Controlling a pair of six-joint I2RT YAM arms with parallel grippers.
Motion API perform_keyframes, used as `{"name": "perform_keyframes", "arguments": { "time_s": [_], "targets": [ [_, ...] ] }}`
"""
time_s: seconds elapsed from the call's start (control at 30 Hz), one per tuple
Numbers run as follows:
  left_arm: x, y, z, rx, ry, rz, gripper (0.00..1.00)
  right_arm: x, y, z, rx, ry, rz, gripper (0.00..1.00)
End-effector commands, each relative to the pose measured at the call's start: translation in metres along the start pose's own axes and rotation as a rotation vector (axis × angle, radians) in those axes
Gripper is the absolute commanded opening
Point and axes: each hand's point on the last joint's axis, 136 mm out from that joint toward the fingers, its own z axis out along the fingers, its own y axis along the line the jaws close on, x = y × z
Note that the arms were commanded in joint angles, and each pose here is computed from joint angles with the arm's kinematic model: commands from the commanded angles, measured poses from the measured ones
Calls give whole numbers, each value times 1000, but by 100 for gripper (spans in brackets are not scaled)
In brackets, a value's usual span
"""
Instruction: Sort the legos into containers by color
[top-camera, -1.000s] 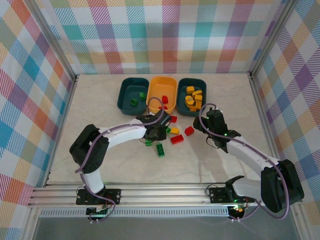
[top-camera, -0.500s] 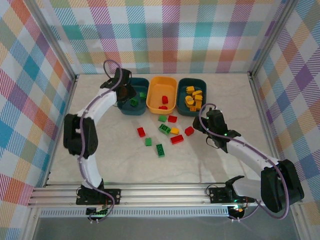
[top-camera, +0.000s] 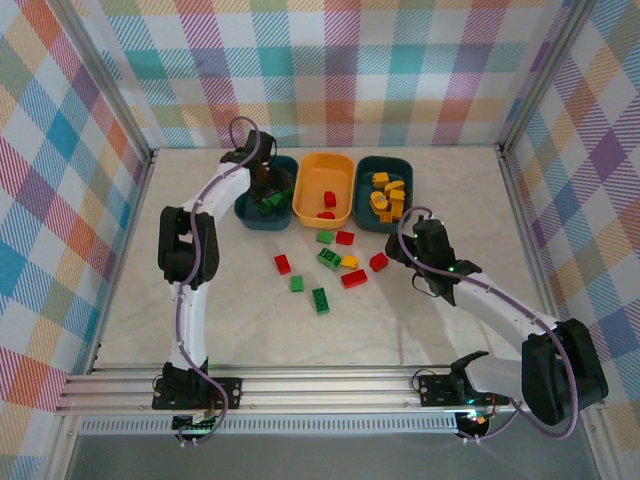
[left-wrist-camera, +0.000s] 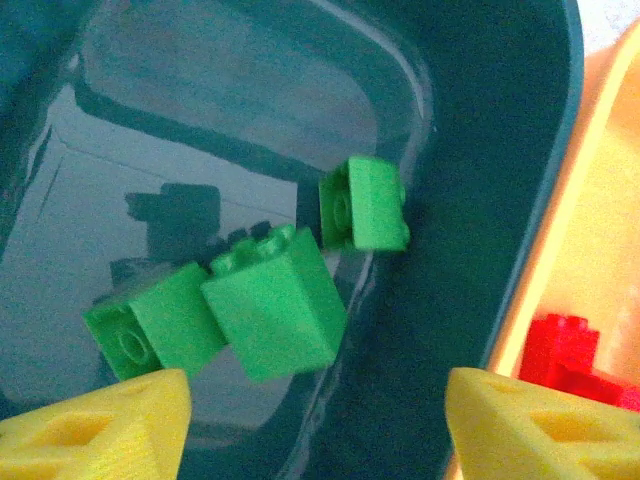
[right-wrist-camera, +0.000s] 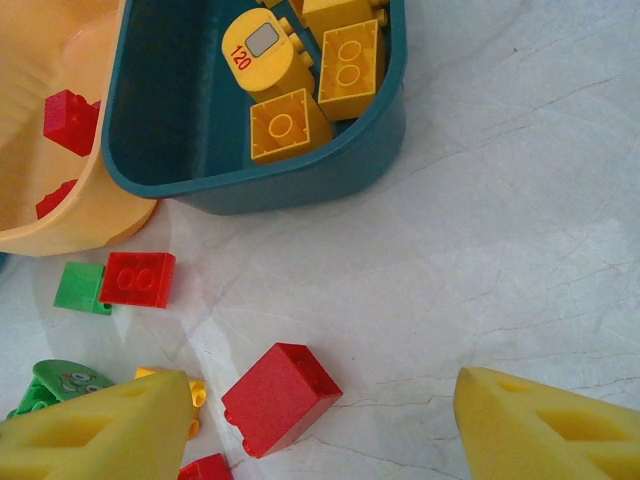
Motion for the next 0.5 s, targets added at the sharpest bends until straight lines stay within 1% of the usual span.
{"name": "perform_keyframes", "arguments": {
  "time_s": [0.0,0.03,0.07,0.13,0.2,0.27,0.3,0.33,0.4,0.47],
  "targets": [
    [-1,-28,-67,126,-55,37,71,-3,4,-1,-22,-13,18,70],
    [3,-32,-78,150,-65,41,72,-3,4,-1,-22,-12,18,70],
    [14,-33,-86,170,-64,47,72,-3,4,-1,-21,-15,18,70],
    [45,-38,-97,201,-60,68,72,-3,3,-2,-20,-17,17,70],
    [91,-39,-102,195,-24,110,72,-3,3,-2,-18,-17,15,70],
    [141,-33,-102,162,7,136,72,-3,1,0,-8,-18,14,70],
    [168,-37,-101,177,26,143,73,-3,0,0,-3,-20,13,70],
    [189,-36,-99,181,44,135,73,-3,-1,1,3,-21,12,70],
    [243,-38,-91,178,101,142,73,-3,-2,2,10,-23,10,70],
    [276,-42,-87,161,143,149,73,-2,-4,4,23,-24,5,70]
  ]
}}
